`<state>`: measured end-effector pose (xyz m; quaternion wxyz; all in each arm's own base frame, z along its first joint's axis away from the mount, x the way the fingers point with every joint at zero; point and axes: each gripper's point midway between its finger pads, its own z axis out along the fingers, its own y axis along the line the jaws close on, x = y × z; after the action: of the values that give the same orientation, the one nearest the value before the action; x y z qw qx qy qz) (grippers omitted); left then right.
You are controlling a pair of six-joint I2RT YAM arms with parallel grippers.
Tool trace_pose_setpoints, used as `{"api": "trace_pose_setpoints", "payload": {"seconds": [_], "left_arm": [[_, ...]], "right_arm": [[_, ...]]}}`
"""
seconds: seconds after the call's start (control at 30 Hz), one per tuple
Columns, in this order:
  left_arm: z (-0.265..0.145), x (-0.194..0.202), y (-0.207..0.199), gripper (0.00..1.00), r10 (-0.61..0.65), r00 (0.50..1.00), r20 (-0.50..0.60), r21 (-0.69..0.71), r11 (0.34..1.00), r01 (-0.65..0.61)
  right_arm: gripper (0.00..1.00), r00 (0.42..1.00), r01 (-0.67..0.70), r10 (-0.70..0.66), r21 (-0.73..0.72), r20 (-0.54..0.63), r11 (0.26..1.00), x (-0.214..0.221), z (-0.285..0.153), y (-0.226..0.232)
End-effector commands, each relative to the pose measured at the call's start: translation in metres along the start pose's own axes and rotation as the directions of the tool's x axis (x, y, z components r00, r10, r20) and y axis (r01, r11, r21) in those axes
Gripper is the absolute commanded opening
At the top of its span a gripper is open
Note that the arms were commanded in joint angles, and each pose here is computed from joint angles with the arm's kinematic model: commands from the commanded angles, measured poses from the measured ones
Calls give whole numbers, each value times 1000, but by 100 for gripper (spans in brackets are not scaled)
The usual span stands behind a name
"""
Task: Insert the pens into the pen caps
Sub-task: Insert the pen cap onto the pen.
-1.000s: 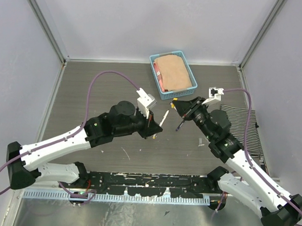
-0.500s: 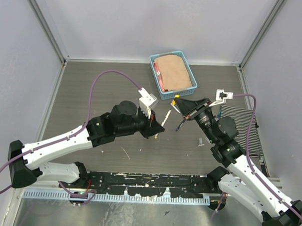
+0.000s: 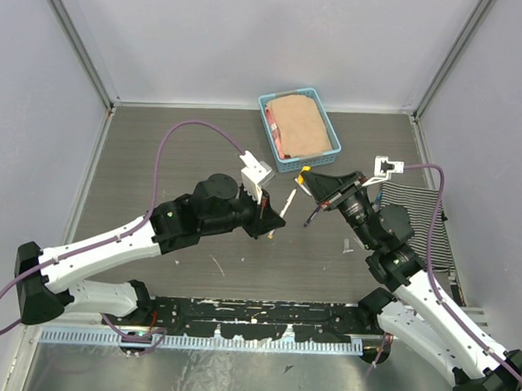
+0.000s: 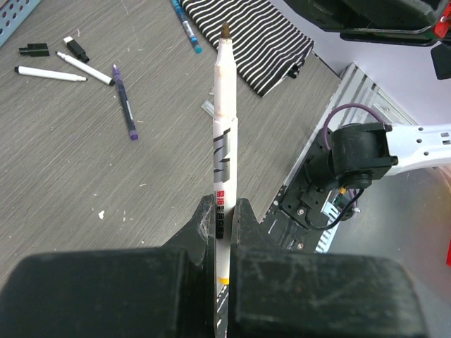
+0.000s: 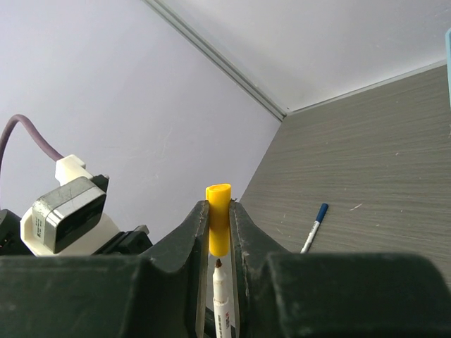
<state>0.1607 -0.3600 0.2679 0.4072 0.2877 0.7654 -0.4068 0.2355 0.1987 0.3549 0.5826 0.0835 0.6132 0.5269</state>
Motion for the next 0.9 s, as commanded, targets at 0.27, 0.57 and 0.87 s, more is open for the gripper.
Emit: {"api": "trace_pose_setpoints", "payload": {"seconds": [0.27, 0.57, 0.87], "left_arm": [[-1, -26, -9, 0, 7, 997, 81, 13, 1000, -8], [1, -24, -9, 0, 6, 997, 73, 15, 1000, -7], [2, -21, -11, 0, 5, 998, 63, 28, 1000, -6]], "right_arm": [[1, 1000, -4, 4, -47, -1, 999, -1, -1, 9], [1, 1000, -7, 7, -47, -2, 999, 0, -3, 9], [1, 999, -13, 15, -46, 38, 999, -10, -2, 12]]}}
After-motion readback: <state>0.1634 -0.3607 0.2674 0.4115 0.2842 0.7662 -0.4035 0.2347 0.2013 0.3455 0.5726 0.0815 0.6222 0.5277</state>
